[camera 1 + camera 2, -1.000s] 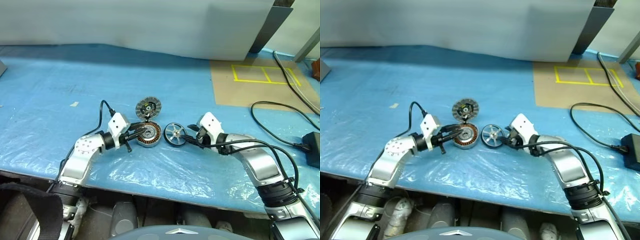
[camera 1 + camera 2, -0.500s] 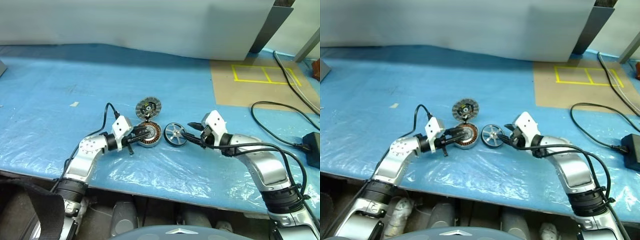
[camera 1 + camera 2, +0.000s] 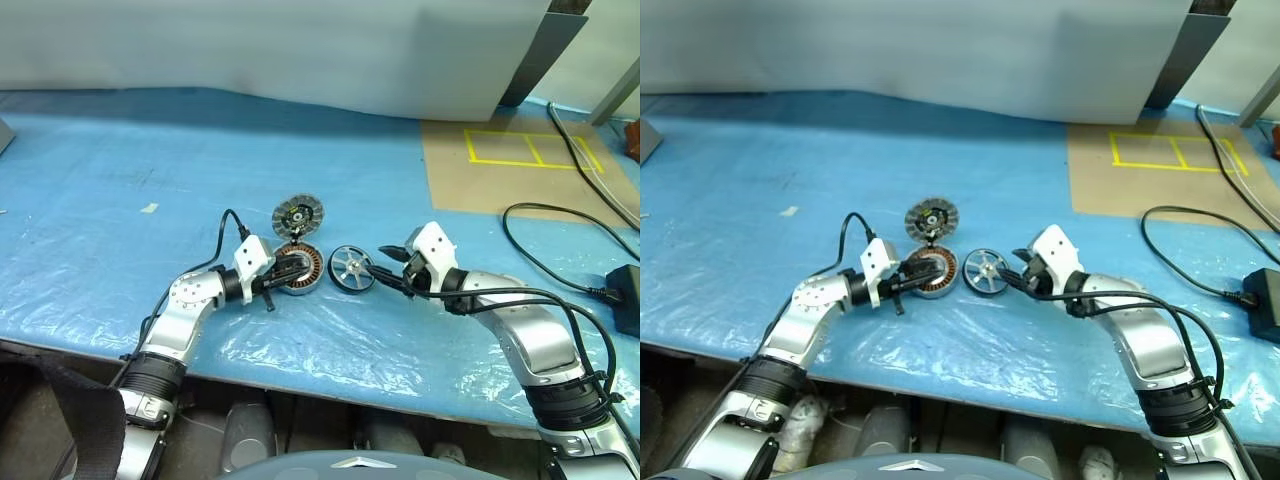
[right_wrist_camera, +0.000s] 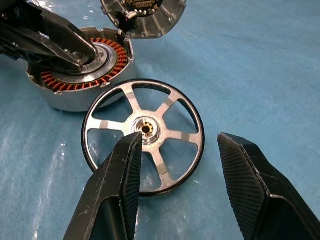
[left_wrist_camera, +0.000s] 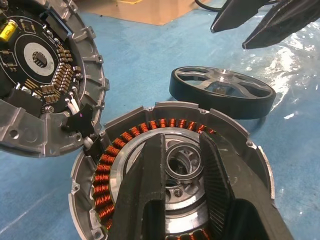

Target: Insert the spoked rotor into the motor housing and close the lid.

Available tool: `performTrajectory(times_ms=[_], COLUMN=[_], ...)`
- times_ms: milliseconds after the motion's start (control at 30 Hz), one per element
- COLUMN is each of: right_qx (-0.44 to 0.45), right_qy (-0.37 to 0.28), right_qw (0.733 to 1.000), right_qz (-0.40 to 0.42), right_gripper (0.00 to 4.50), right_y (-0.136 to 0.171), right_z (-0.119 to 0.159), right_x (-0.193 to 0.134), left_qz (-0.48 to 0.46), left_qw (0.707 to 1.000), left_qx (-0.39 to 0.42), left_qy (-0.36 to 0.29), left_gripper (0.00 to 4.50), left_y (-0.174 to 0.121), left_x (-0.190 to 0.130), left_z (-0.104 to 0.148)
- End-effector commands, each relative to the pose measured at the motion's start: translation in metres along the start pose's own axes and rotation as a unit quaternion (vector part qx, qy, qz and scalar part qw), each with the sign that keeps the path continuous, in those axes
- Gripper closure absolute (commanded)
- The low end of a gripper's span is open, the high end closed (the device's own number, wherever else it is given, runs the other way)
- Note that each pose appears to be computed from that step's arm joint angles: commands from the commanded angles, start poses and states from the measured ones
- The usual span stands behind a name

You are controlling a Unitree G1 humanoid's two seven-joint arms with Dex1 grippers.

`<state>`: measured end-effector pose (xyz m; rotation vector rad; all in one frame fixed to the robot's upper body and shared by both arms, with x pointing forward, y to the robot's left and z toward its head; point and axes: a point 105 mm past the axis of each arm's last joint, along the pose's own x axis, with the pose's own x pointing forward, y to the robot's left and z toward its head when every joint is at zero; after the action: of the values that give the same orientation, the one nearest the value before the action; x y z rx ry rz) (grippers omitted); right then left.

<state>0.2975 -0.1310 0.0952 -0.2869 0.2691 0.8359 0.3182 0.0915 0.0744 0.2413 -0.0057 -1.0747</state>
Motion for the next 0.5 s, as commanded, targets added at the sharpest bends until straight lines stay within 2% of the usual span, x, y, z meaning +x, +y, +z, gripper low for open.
performTrajectory(times_ms=[33,500], right_qx=[-0.020,-0.023], right_qy=[-0.017,-0.008], right_qw=[1.000,1.000], right_qz=[-0.002,-0.016], right_gripper=[2.05,2.05], right_y=[0.0029,-0.0006], right_z=[0.0106,0.0054], right_x=[-0.0025,0.0012], left_qz=[0.010,-0.008], left_qw=[1.000,1.000], left_qx=[0.012,0.020], left_qy=[-0.014,0.011], left_gripper=[3.84,3.84], left_y=[0.0056,0.0081], left_x=[0.0002,-0.0025], left_z=[0.0092,0.0047])
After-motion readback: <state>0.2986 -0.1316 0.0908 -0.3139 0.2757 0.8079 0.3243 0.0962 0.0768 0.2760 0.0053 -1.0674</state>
